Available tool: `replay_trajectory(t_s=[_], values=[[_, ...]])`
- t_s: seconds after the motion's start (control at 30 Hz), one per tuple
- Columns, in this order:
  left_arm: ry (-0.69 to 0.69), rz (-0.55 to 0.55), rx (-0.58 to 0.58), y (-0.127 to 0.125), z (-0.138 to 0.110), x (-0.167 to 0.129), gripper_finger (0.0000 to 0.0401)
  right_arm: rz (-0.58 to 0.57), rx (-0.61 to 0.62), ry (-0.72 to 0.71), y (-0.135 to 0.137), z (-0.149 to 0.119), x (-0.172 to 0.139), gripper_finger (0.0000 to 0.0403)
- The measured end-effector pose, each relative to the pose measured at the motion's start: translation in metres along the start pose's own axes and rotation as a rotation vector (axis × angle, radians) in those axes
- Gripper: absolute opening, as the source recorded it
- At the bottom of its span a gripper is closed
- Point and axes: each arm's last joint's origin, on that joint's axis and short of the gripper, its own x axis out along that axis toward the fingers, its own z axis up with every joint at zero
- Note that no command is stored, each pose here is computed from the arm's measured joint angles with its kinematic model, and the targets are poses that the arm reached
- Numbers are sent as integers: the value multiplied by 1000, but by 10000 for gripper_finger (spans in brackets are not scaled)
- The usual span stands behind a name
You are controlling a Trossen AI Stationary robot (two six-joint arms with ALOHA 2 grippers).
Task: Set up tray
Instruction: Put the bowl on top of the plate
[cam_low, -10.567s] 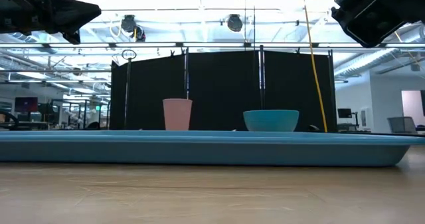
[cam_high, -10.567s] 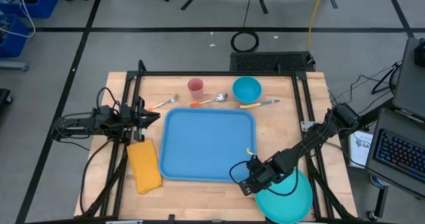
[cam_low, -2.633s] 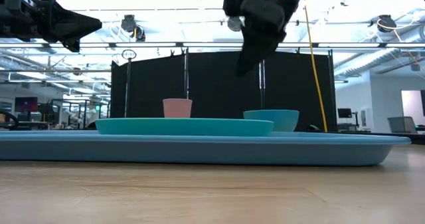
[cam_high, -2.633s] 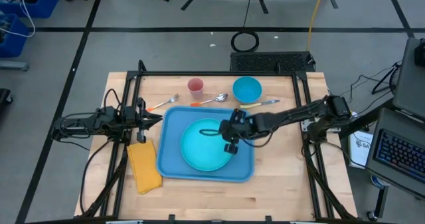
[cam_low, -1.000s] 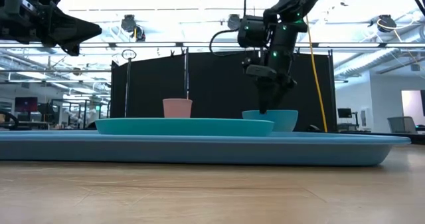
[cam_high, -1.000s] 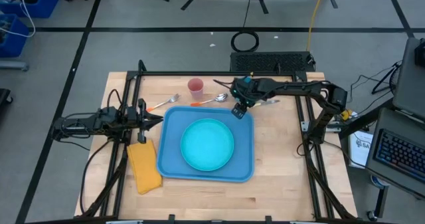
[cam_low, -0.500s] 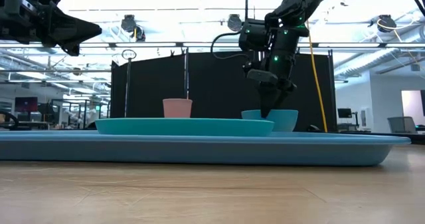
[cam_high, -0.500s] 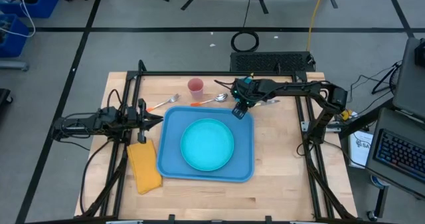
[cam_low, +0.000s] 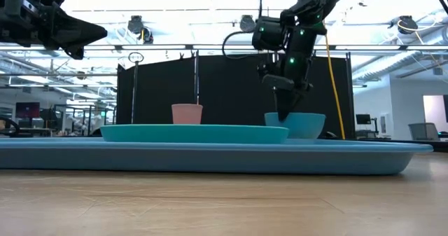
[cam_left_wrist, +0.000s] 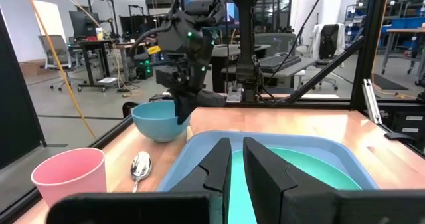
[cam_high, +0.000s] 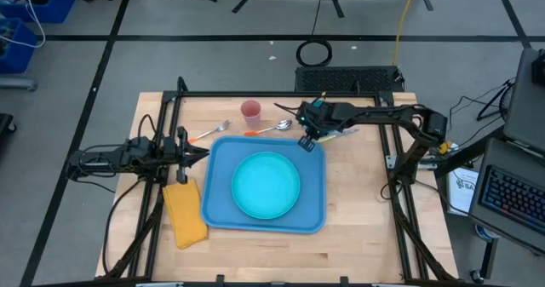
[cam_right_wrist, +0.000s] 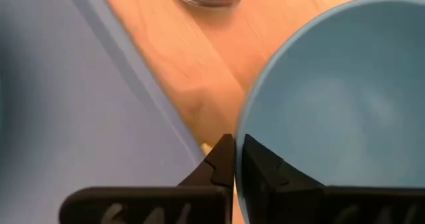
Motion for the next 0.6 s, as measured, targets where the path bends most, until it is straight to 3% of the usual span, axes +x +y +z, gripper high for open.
replay_trajectory(t_s=[0.23, 0.6], values=[[1, 0, 0, 0, 0, 0, 47, -2, -26, -96, 11, -2, -27, 2], [0, 1, 0, 0, 0, 0, 47, 171, -125, -372, 65, -2, -69, 1]])
